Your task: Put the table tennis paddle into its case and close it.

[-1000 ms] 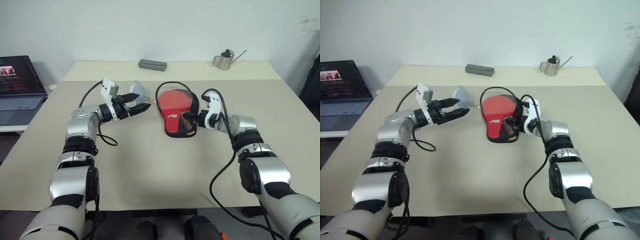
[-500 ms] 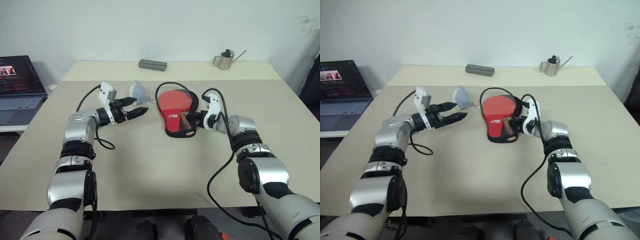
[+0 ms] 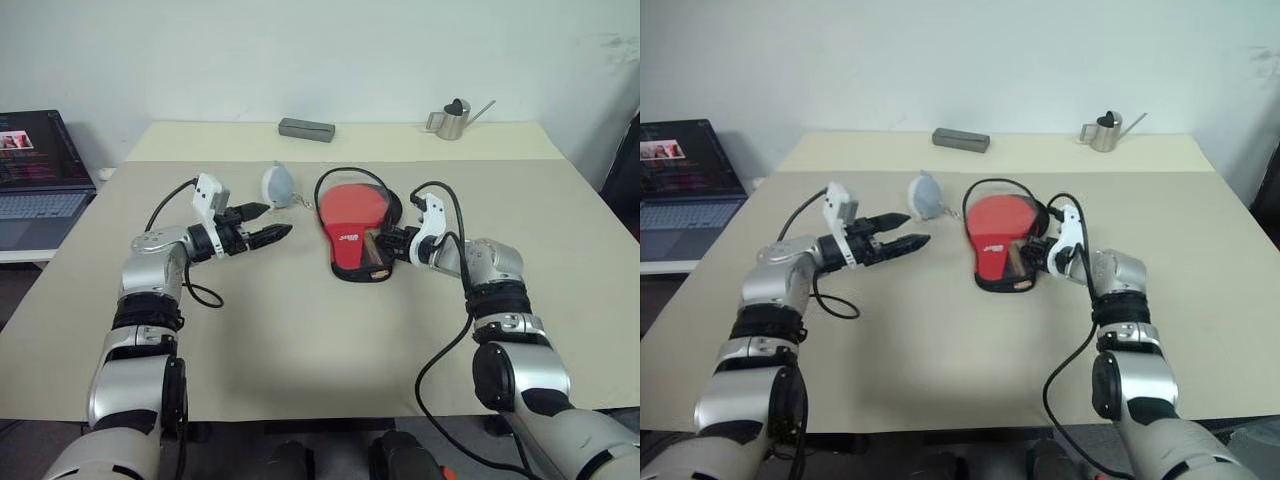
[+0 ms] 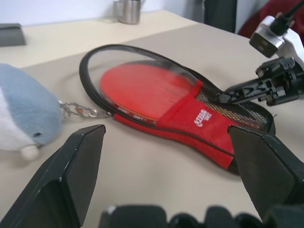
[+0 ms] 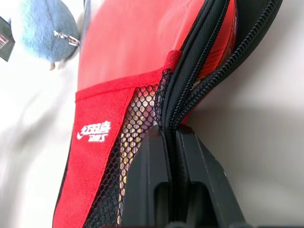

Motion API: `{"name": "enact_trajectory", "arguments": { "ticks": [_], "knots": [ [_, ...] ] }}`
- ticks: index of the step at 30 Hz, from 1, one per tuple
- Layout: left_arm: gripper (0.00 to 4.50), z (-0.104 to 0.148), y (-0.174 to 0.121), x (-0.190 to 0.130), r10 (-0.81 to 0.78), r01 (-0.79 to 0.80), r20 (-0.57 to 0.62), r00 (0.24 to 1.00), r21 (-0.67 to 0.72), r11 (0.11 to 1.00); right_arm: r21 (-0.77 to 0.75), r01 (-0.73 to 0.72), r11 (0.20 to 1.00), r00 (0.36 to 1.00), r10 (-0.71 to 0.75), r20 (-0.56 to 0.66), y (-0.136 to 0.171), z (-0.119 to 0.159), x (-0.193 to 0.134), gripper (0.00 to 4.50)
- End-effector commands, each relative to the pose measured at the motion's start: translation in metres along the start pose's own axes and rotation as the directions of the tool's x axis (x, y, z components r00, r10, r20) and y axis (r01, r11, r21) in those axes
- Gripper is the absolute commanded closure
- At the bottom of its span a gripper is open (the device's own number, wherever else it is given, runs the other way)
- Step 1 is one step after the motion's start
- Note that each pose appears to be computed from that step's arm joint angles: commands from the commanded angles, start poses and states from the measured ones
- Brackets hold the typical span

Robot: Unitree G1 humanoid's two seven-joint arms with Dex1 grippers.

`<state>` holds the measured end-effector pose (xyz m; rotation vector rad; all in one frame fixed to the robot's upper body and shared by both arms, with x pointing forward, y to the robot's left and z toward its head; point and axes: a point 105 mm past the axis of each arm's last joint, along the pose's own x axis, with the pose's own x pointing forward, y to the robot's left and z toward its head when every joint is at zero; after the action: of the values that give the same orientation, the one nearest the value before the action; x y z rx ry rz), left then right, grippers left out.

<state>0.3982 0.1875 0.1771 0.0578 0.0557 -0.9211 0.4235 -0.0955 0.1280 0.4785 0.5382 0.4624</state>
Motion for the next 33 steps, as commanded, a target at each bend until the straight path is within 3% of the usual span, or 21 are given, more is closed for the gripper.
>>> {"name": "enact_trajectory", "arguments": {
  "ticks": [1, 13, 19, 33],
  "knots": [
    [0.00, 0.011, -0.008, -0.009, -0.043, 0.043, -0.001, 0.999, 0.047, 0.998, 0.006, -0.022, 1.000, 1.000, 0.022, 0.008, 0.009, -0.001, -0.013, 4.47],
    [0.00, -0.010, -0.068, -0.018, -0.317, 0.324, -0.153, 0.936, 0.027, 0.946, 0.075, 0.028, 0.997, 0.999, -0.024, -0.043, 0.009, -0.054, -0.069, 4.47],
    [0.00, -0.020, -0.089, -0.023, -0.430, 0.442, -0.218, 0.876, 0.005, 0.897, 0.071, 0.034, 0.997, 0.999, -0.031, -0.043, 0.011, -0.061, -0.085, 4.47],
    [0.00, -0.030, -0.112, -0.028, -0.545, 0.549, -0.232, 0.806, -0.052, 0.834, 0.047, -0.007, 0.999, 1.000, 0.009, -0.026, 0.025, -0.080, -0.099, 4.47]
  ]
}}
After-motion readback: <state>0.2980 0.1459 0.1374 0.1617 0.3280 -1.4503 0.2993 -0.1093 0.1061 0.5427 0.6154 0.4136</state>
